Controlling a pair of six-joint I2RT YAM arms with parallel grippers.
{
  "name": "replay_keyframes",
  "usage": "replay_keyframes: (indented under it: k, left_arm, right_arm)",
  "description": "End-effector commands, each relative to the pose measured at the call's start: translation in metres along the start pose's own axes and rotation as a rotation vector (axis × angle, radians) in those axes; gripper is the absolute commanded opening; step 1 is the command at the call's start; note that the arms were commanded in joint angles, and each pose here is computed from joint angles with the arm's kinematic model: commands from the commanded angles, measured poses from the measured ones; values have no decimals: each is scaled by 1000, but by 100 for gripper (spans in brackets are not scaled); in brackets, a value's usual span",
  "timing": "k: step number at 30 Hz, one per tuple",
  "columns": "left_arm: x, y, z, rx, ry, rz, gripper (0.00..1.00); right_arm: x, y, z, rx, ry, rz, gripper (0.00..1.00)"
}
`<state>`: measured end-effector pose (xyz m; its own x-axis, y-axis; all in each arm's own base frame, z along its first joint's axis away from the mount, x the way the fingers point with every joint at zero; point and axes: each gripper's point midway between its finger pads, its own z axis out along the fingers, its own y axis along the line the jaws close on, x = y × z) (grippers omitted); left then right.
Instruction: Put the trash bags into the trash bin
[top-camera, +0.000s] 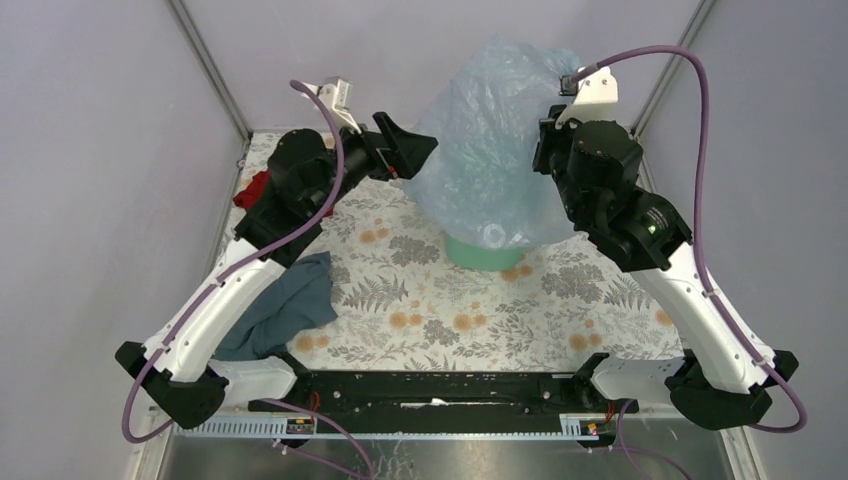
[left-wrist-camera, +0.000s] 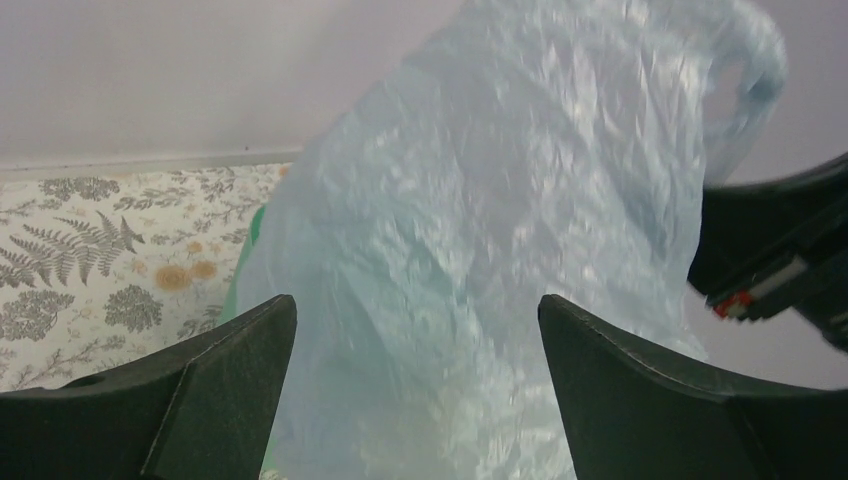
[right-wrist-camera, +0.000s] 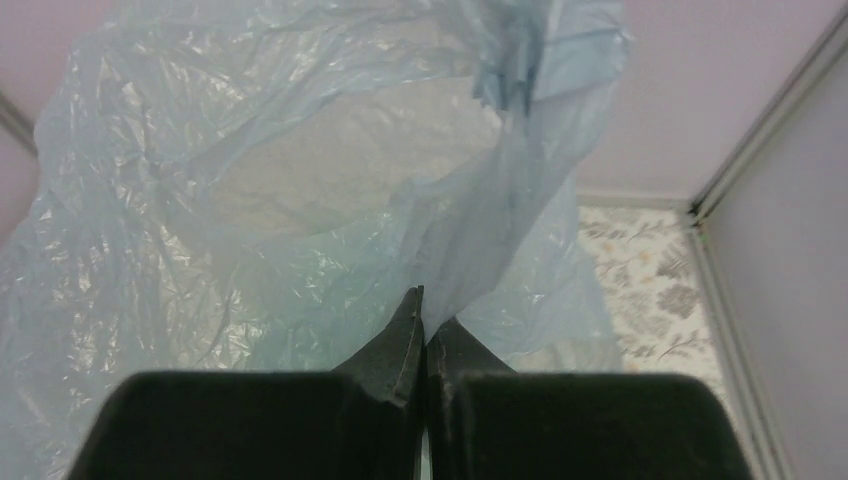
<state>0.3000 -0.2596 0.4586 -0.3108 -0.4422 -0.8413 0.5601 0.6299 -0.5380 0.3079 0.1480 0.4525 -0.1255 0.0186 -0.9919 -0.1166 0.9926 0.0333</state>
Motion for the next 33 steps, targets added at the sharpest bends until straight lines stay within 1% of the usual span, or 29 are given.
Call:
replay_keyframes:
  k: [1, 4, 5, 6, 8, 11, 13, 15, 17, 19, 21, 22, 24, 28, 29, 32, 33]
  left_arm:
    - [-3, -7, -6, 6, -51, 46, 94]
    - [10, -5, 1, 4, -18, 71, 93]
    - [13, -3, 7, 0, -6, 86, 91]
    - [19, -1, 16, -6, 14, 104, 87]
    - [30, 3, 35, -15, 49, 132, 78]
    - [59, -4, 68, 18, 116, 146, 65]
    - [82, -15, 91, 42, 155, 167, 58]
    - [104, -20, 113, 39, 179, 192, 54]
    - [128, -12, 135, 4, 218, 189, 44]
    - [158, 4, 152, -39, 280, 178, 37]
    - [181, 19, 162, -80, 333, 173, 30]
    - [191, 25, 164, -95, 359, 182, 30]
    - [191, 33, 162, -132, 362, 200, 30]
    - [160, 28, 149, -145, 298, 240, 35]
    - [150, 23, 145, -136, 282, 248, 38]
    - [123, 12, 131, -123, 242, 270, 56]
    - [116, 10, 126, -124, 231, 275, 60]
  right_arm:
    - [-49, -24, 7, 162, -161, -30, 0]
    - [-53, -12, 13, 105, -176, -70, 0]
    - [-52, -10, 12, 86, -177, -71, 0]
    - [-51, -9, 10, 75, -179, -67, 0]
    - [-47, -9, 6, 56, -185, -54, 1]
    - [-47, -8, -1, 24, -198, -35, 2]
    - [-52, -8, -4, 15, -213, -27, 2]
    - [-56, -6, -3, 7, -225, -31, 2]
    - [-57, -3, 1, -1, -250, -53, 1]
    - [-52, -1, 10, 13, -291, -109, 2]
    - [-40, -4, 24, 71, -270, -164, 1]
    - [-34, -3, 32, 95, -247, -181, 1]
    - [-22, 0, 40, 98, -210, -208, 0]
    - [-8, 2, 50, 107, -207, -216, 0]
    - [-8, 0, 52, 113, -205, -212, 0]
    - [-13, -3, 54, 113, -212, -196, 0]
    - [-16, -4, 54, 114, -215, -187, 0]
